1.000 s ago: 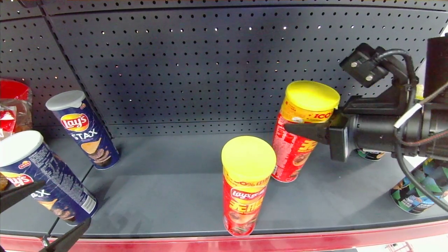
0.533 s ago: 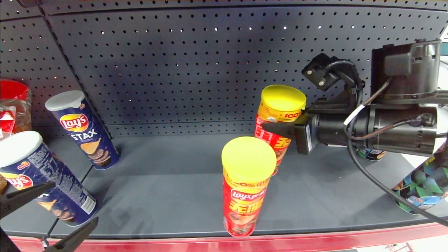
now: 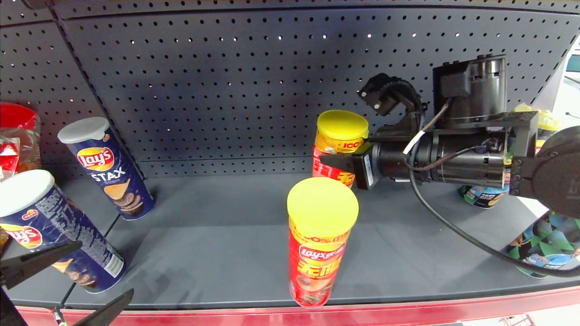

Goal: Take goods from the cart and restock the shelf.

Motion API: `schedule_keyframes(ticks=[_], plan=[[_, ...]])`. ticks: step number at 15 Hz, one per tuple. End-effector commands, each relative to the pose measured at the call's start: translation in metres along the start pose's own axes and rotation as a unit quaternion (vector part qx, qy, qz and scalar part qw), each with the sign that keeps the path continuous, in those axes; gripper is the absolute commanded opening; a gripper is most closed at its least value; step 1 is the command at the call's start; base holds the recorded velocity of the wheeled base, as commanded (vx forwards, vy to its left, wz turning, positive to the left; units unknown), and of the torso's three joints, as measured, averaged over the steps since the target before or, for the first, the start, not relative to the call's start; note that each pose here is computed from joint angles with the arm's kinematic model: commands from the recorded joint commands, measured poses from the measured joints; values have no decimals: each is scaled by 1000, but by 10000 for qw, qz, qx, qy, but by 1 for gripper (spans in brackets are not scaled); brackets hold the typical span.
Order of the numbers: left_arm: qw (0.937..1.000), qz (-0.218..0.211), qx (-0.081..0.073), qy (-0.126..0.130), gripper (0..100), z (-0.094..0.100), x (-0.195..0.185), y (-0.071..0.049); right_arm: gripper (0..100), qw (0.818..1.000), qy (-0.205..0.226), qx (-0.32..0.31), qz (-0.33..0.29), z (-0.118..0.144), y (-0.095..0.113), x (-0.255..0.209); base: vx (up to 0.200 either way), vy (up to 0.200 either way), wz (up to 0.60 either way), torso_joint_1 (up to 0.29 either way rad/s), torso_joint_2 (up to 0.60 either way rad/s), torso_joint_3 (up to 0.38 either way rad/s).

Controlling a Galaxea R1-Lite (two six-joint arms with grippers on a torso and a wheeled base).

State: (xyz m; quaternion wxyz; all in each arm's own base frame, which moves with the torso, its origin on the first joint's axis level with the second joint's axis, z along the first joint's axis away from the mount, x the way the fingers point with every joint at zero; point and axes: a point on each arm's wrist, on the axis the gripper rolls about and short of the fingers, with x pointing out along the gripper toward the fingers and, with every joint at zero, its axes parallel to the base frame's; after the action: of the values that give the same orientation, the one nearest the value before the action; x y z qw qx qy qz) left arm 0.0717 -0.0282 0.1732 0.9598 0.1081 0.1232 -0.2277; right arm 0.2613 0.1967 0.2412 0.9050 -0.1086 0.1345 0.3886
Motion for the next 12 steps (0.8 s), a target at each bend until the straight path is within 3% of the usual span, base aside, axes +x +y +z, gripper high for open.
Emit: schedule_keyframes(ticks=[1, 9, 10, 12], plan=[[10000, -3, -2, 17, 100, 0, 1, 0, 0, 10000, 75, 30, 54, -4, 2, 8, 0, 0, 0, 0, 0, 0], [10000, -32, -24, 89, 100, -4, 1, -1, 0, 9998, 156, 50, 87, -7, 2, 19, 0, 0, 0, 0, 0, 0], [9999, -36, -27, 112, 100, -4, 2, -1, 100, 9998, 165, 59, 80, -7, 3, 19, 0, 0, 0, 0, 0, 0], [9999, -39, -28, 127, 100, -4, 3, -1, 100, 9998, 159, 111, 71, -7, 3, 18, 0, 0, 0, 0, 0, 0]])
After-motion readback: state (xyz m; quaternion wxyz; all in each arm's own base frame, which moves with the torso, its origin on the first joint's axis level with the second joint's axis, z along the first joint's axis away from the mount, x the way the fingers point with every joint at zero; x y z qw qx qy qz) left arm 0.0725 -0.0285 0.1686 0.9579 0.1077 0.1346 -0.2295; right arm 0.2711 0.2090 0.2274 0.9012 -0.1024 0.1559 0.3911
